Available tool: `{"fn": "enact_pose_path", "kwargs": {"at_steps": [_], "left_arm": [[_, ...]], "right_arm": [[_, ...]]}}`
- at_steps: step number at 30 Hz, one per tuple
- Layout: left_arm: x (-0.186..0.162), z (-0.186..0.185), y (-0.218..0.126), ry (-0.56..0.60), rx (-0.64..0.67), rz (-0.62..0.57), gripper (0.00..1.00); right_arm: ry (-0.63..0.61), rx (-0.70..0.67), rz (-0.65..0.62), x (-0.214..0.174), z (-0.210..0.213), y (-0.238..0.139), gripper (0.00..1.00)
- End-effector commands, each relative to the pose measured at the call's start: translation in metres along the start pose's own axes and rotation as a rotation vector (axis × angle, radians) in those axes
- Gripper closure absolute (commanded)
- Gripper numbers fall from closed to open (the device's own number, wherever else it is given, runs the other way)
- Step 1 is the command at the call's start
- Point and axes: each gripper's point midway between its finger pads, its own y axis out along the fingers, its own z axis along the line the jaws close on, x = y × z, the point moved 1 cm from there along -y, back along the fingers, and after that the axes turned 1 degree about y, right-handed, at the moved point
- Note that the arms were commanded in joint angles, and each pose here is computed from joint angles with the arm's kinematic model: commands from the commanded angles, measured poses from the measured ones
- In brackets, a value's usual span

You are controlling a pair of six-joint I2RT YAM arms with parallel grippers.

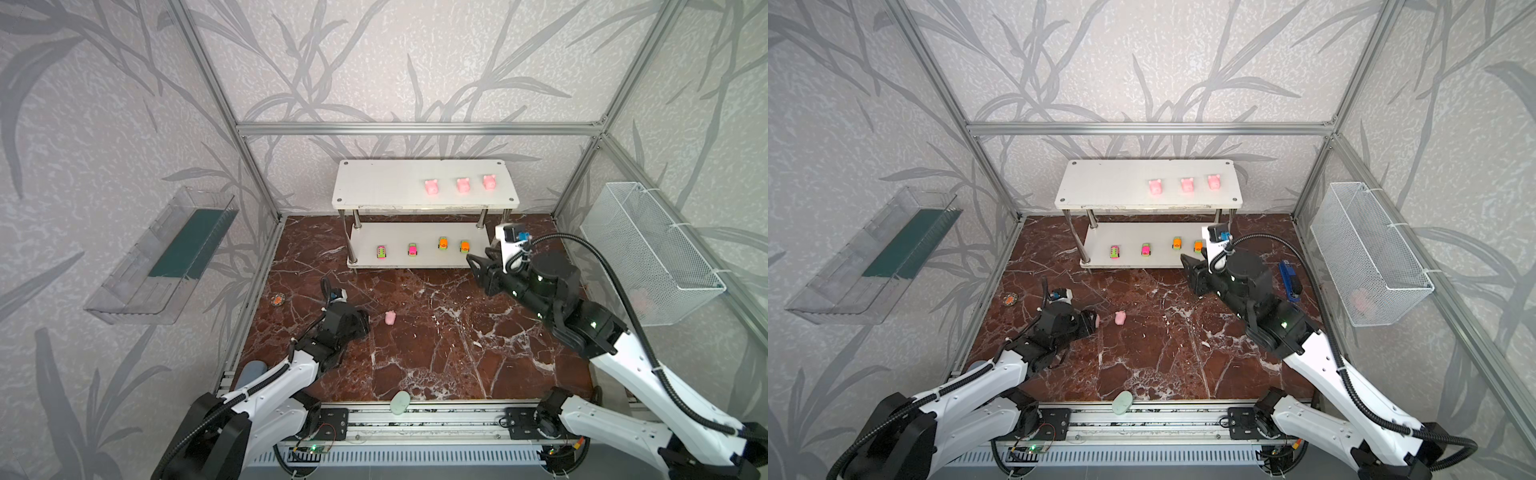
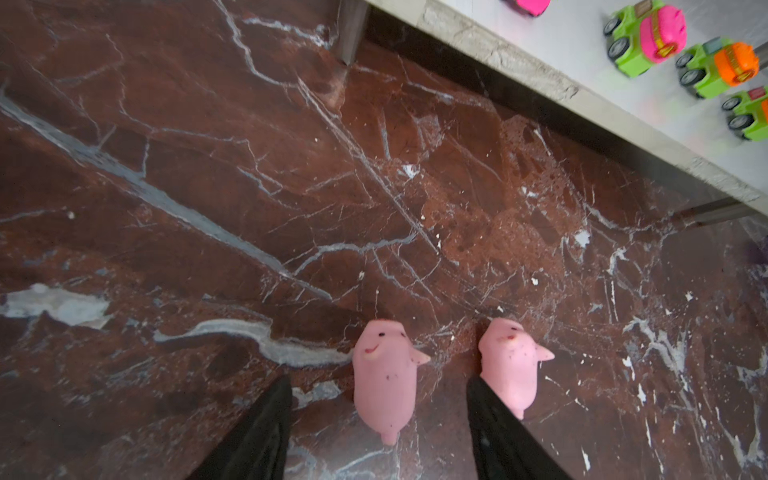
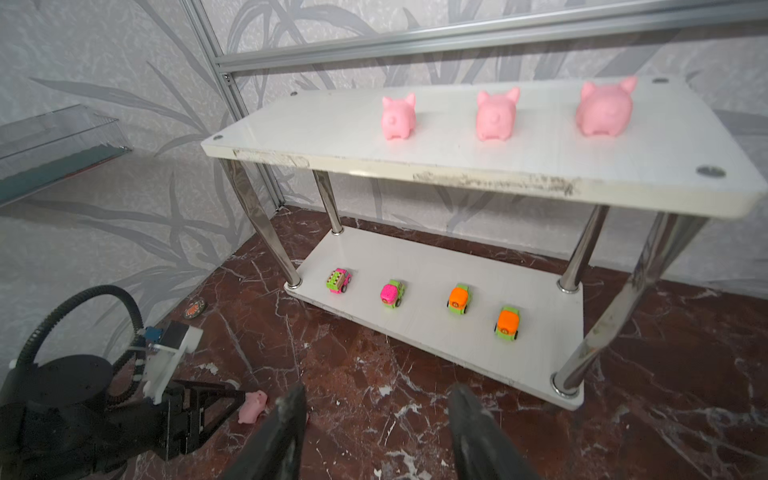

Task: Place and organize the plastic toys onto the shelf
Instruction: 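Withdraw the right gripper down to the floor while the left gripper closes on a pig, then lift the pink pig with the left gripper up onto the top shelf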

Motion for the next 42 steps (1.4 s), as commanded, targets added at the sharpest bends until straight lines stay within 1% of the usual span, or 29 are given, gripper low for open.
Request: {"fn": "enact_pose_path", "kwargs": {"at_steps": [1, 4, 7, 12, 16, 22, 25, 28, 32, 42], "left_arm": [[0.0, -0.006, 0.0, 0.037, -0.007, 0.044, 0.34], [0.0, -0.008, 0.003, 0.049, -0.005, 0.058, 0.34], [0.0, -0.012, 0.006, 0.053, -0.017, 0.075, 0.34], [-0.002, -0.012, 0.014, 0.06, 0.01, 0.101, 0.35], [-0.011, -0.011, 0.021, 0.072, 0.032, 0.157, 0.35], [-0.018, -0.006, 0.028, 0.073, 0.064, 0.173, 0.37], [-0.021, -0.004, 0.03, 0.081, 0.082, 0.178, 0.4], [-0.023, -0.003, 0.033, 0.083, 0.09, 0.181, 0.44], [-0.026, -0.003, 0.035, 0.081, 0.098, 0.186, 0.52], [-0.03, -0.003, 0.038, 0.09, 0.106, 0.194, 0.63]], "right_arm": [[0.067, 0.007, -0.032, -0.02, -0.009, -0.019, 0.44], [0.1, 0.006, 0.003, -0.05, -0.017, -0.031, 0.44], [0.124, -0.021, 0.04, -0.076, -0.027, -0.034, 0.44], [0.15, -0.035, 0.073, -0.102, -0.033, -0.03, 0.44], [0.148, -0.034, 0.083, -0.107, -0.033, -0.024, 0.44], [0.141, -0.031, 0.112, -0.116, -0.031, -0.014, 0.44], [0.14, -0.031, 0.118, -0.119, -0.031, -0.011, 0.44], [0.136, -0.038, 0.126, -0.122, -0.032, -0.008, 0.44], [0.136, -0.04, 0.135, -0.125, -0.032, -0.006, 0.44], [0.135, -0.056, 0.154, -0.132, -0.035, -0.003, 0.45]]}}
